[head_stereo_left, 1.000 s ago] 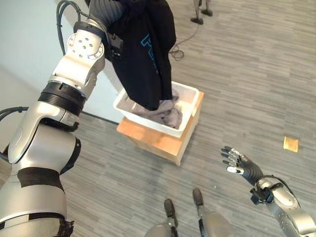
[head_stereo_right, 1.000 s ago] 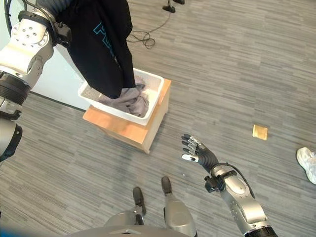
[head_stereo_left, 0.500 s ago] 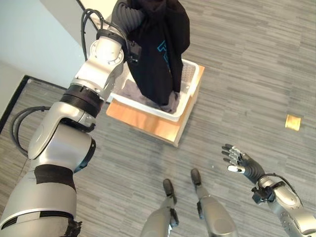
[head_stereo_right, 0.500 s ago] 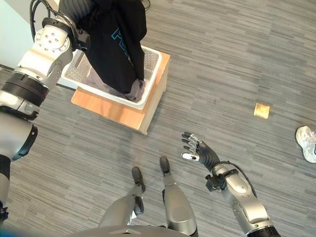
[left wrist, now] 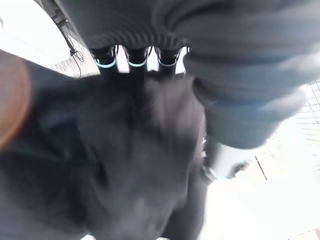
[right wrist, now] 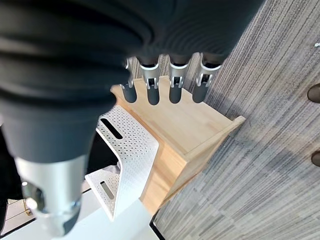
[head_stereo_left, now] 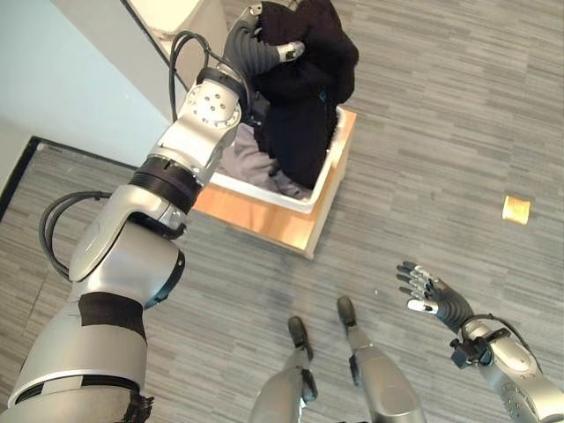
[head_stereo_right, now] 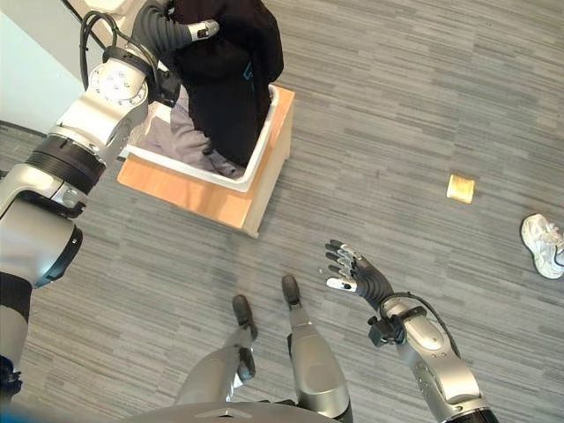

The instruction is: Pick up bed clothes into laundry basket.

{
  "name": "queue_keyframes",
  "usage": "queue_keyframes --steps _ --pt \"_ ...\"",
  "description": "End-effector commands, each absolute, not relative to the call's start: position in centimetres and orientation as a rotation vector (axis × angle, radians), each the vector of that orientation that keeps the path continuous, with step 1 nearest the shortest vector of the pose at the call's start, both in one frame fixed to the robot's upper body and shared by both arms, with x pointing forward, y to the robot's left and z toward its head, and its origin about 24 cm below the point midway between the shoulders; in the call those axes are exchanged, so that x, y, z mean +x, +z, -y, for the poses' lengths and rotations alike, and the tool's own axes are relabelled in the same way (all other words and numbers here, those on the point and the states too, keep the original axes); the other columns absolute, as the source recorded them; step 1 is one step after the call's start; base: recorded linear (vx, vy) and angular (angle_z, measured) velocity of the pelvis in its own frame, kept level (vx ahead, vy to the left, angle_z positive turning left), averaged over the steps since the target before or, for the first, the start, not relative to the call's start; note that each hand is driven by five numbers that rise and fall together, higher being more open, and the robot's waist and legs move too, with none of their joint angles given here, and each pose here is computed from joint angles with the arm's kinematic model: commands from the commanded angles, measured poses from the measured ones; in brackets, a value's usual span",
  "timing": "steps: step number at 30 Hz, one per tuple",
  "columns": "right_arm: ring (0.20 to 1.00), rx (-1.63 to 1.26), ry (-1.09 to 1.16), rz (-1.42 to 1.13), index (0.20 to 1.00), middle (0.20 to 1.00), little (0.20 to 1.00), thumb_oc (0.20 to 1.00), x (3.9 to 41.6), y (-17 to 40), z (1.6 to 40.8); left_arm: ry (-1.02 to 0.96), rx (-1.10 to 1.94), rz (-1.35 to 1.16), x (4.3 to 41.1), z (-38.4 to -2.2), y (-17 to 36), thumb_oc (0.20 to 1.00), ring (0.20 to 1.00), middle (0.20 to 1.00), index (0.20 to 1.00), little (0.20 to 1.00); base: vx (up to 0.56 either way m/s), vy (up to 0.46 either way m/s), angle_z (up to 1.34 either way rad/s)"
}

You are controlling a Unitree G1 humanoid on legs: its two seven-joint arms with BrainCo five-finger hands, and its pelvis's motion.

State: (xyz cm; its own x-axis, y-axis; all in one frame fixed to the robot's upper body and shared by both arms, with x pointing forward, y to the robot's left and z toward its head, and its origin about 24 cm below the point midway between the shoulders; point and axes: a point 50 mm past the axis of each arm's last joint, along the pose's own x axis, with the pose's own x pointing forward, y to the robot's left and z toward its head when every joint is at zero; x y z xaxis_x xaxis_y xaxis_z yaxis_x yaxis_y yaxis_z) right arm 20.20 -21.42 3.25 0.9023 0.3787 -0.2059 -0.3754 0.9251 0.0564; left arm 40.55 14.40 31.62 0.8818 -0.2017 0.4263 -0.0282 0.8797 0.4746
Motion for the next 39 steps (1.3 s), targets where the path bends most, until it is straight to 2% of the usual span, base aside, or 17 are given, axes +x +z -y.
queue_keyframes --steps 1,20,39 --pt "1.0 0.023 0.359 -0.152 1.0 1.0 1.0 1.0 19.6 4.4 22.3 -0.027 0.532 0.652 39.4 -15.0 37.6 1.0 1.0 1.0 1.0 1.0 0.0 -0.013 0.05" --pt "1.0 -0.012 0.395 -0.211 1.0 1.0 1.0 1.0 20.4 3.1 21.9 -0.008 0.552 0.489 40.7 -17.5 33.5 1.0 1.0 1.0 1.0 1.0 -0.02 0.002 0.1" --pt "1.0 -0.038 0.454 -0.202 1.0 1.0 1.0 1.0 20.7 3.4 21.2 -0.02 0.611 0.513 40.5 -17.1 34.6 1.0 1.0 1.0 1.0 1.0 -0.01 0.004 0.07"
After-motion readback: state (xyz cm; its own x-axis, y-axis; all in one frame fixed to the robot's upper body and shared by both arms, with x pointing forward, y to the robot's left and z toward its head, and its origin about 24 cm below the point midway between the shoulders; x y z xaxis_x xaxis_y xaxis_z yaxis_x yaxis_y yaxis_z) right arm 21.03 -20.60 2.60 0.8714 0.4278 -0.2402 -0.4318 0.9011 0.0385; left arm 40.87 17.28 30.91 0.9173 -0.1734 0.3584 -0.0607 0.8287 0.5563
